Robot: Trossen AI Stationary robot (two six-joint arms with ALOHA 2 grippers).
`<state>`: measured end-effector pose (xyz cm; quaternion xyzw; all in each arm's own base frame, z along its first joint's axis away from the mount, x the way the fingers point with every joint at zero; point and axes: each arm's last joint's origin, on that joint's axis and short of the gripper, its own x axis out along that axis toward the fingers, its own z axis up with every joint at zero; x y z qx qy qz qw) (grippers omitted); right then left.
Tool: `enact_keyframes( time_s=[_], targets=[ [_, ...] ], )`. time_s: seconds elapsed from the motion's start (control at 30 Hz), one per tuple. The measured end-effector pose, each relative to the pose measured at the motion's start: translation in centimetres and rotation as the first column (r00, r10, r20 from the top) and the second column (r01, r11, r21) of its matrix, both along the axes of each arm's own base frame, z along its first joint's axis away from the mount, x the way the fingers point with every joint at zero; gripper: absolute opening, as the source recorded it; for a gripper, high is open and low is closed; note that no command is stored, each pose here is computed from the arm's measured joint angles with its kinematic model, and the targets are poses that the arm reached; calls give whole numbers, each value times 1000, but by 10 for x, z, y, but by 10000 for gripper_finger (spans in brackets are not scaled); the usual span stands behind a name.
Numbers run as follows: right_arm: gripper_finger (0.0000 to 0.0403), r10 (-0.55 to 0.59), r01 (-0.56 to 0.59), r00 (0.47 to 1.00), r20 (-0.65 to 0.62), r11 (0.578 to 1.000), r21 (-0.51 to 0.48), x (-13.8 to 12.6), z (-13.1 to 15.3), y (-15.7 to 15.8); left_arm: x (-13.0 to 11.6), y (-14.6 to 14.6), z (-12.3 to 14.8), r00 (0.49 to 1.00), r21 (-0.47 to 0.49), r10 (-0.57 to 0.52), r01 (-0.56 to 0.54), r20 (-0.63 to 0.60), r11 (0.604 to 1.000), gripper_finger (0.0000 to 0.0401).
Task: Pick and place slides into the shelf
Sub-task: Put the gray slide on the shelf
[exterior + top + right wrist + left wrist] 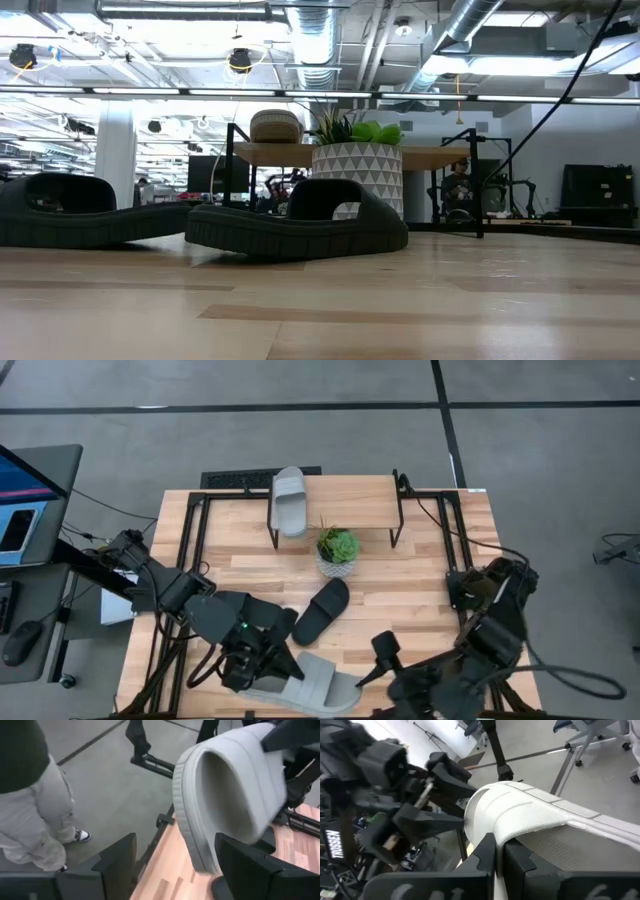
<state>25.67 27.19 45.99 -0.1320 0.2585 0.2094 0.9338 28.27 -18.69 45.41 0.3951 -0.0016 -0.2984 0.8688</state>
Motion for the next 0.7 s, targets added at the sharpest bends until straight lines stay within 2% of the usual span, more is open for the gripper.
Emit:
enact_keyframes(
  time_s=[0.07,0.13,0.23,0.3,0.4,0.47,0.57,0.7],
  targets=[
    [260,-11,11,1000,-1,1000,13,-6,5,-5,0,0,0,1000,-2,10,-10,-1,1000,0],
    [260,-69,69,998,-1,998,5,-15,10,-11,1,2,-1,999,0,34,-34,-9,999,0],
    [260,-227,227,974,8,974,-26,-34,15,-25,4,7,-1,988,-10,154,-154,-14,988,0],
    [260,-359,359,933,11,932,-40,-46,16,-36,6,12,0,965,-22,261,-261,-10,965,0],
    [260,-528,527,849,-13,849,-30,-61,13,-51,10,20,2,906,-46,423,-423,9,905,0],
    [260,-595,596,803,-37,802,44,-65,13,-56,12,27,4,859,-67,511,-509,25,858,0],
    [260,-580,580,814,-25,812,62,-68,16,-56,17,39,6,788,-99,614,-609,33,787,0],
    [260,-616,618,786,-46,785,45,-64,7,-57,24,57,6,674,-114,738,-731,32,672,0]
  ],
)
